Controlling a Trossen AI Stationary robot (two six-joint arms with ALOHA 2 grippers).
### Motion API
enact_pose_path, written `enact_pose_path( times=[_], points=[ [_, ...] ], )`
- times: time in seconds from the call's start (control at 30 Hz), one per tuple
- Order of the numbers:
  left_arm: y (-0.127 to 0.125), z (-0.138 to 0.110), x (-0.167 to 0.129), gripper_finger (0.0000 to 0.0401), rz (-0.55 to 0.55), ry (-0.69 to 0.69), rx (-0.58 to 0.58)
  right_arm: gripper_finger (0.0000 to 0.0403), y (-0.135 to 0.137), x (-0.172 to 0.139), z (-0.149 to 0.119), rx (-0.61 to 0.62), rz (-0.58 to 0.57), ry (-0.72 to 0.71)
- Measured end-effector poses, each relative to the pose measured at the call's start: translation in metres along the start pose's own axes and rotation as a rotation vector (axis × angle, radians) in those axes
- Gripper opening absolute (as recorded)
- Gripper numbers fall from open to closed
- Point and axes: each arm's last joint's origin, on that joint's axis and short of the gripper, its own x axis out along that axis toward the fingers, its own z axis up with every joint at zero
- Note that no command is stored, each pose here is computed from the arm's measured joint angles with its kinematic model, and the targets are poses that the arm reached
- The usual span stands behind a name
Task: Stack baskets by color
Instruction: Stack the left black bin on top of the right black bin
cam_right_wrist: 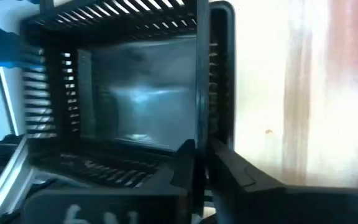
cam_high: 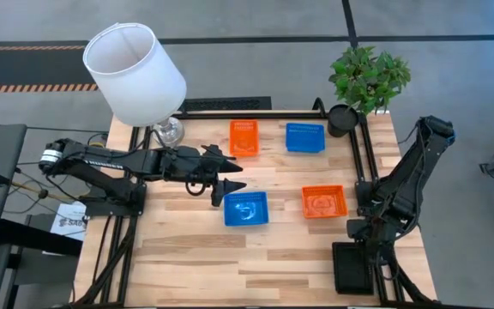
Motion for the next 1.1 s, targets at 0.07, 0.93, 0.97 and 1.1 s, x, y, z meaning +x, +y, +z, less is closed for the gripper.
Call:
enact_pose_path(
  times=[0.07,0.93,0.97,1.1],
  points=[
    [-0.0002,0.0002,0.0000,0.0267,-0.004,0.000,-0.001,0.0083,-0.0008,0.0000,-0.0004,0.001,-0.009,0.003],
    [-0.0008,-0.0005,0.0000,0.0267,-0.029,0.017,-0.009,0.0068,-0.0026,-0.0002,-0.0004,-0.064,-0.035,-0.013],
    [-0.0008,-0.0006,0.0000,0.0267,-0.029,0.018,-0.009,0.0048,-0.0025,-0.0002,-0.0004,-0.064,-0.034,-0.014],
    [-0.0008,-0.0006,0.0000,0.0267,-0.030,0.018,-0.010,0.0013,-0.0001,-0.0001,0.0008,-0.067,-0.010,-0.026]
  ],
)
